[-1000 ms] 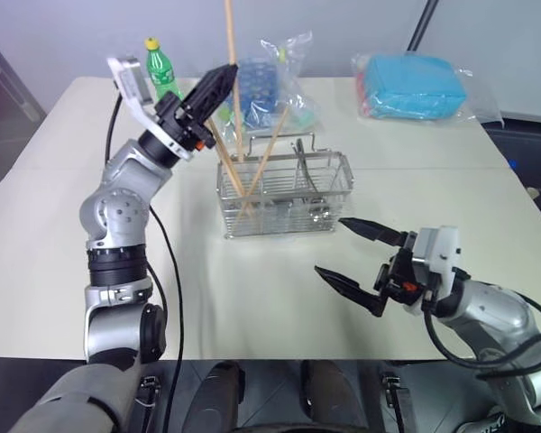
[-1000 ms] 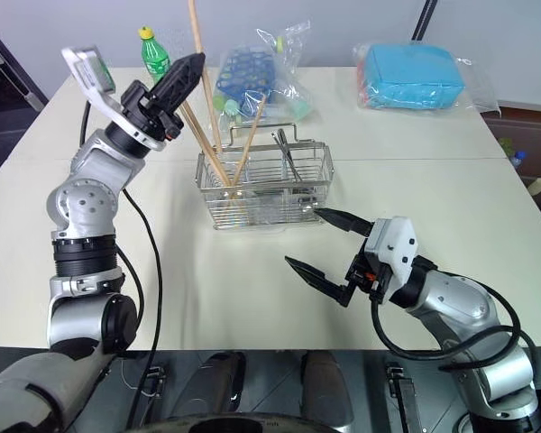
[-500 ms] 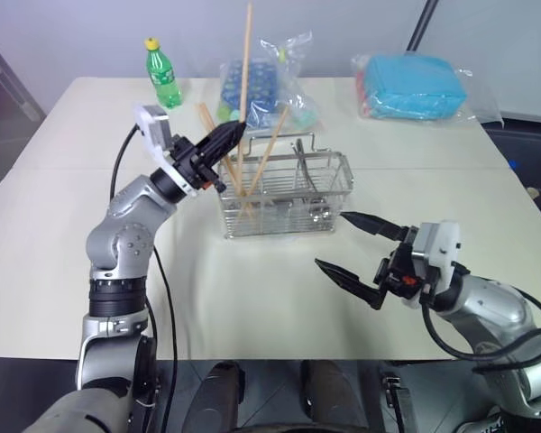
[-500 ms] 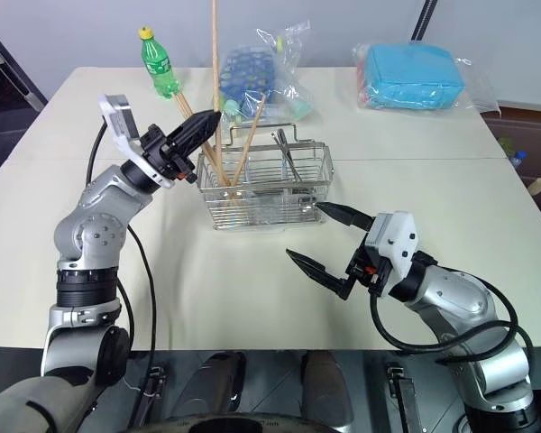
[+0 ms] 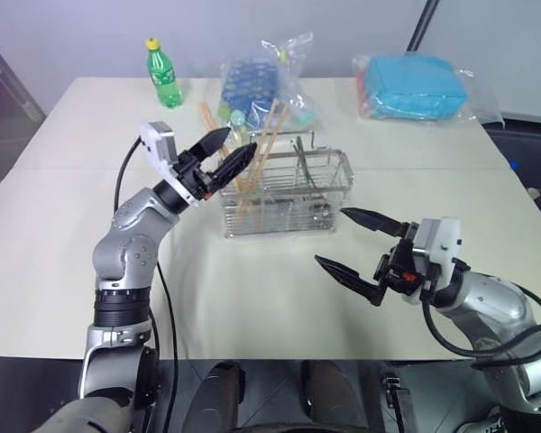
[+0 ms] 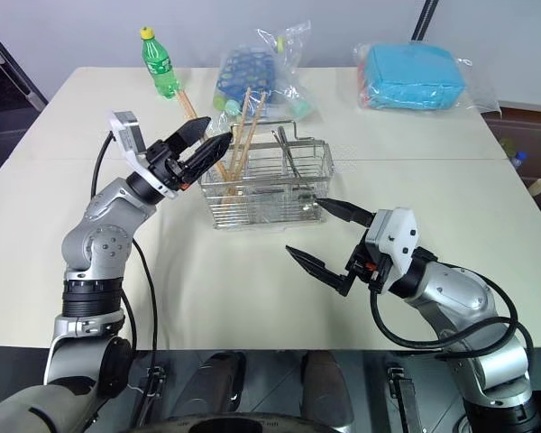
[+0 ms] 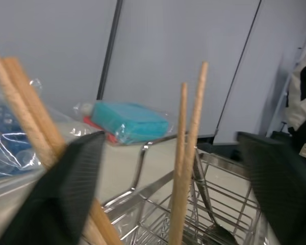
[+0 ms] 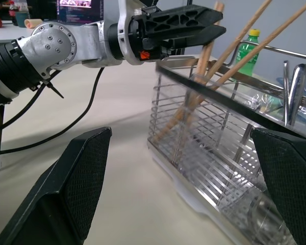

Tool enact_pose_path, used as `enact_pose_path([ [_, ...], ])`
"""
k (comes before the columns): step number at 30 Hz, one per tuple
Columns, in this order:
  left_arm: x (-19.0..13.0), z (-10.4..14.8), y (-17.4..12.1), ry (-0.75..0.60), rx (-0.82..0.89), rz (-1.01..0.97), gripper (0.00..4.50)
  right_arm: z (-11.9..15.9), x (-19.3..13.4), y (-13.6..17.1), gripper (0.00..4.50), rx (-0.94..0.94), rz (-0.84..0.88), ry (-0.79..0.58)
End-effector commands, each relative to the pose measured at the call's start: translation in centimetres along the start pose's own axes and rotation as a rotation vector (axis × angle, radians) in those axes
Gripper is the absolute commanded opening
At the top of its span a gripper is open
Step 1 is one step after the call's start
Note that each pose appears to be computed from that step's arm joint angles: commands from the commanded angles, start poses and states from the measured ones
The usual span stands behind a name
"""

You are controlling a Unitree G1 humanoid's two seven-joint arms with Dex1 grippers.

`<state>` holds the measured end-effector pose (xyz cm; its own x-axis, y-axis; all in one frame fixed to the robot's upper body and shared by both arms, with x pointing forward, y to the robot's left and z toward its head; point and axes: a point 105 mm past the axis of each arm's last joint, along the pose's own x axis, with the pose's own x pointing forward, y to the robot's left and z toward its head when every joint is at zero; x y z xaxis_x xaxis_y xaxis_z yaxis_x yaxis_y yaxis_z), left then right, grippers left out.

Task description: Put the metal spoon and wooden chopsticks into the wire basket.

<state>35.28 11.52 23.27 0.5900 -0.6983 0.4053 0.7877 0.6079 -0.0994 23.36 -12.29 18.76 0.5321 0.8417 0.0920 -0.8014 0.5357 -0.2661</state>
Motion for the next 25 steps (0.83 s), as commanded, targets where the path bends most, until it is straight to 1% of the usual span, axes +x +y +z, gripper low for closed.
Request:
enact_pose_path([
  [1, 0.2, 1.9, -0.3, -0.054, 0.047, 0.003, 4.43, 0.4, 0.0, 0.0, 4.5, -0.024, 0.004, -0.016],
  [6, 0.3, 3.2, -0.7, -0.095, 0.063, 0.021, 4.43, 0.3, 0.1, 0.0, 4.5, -0.02, 0.008, -0.017],
  [14, 0.0, 5.3, -2.6, -0.13, 0.034, -0.03, 4.43, 0.0, 0.2, -0.1, 4.5, -0.02, 0.021, -0.014],
  [19, -1.4, 7.5, -1.6, -0.148, 0.082, 0.069, 4.43, -0.2, 0.1, -0.2, 4.5, -0.019, 0.02, -0.011],
  [25, -3.8, 8.2, -0.6, -0.115, 0.134, 0.175, 4.43, -0.7, 0.1, -0.7, 4.5, -0.018, 0.015, -0.008],
])
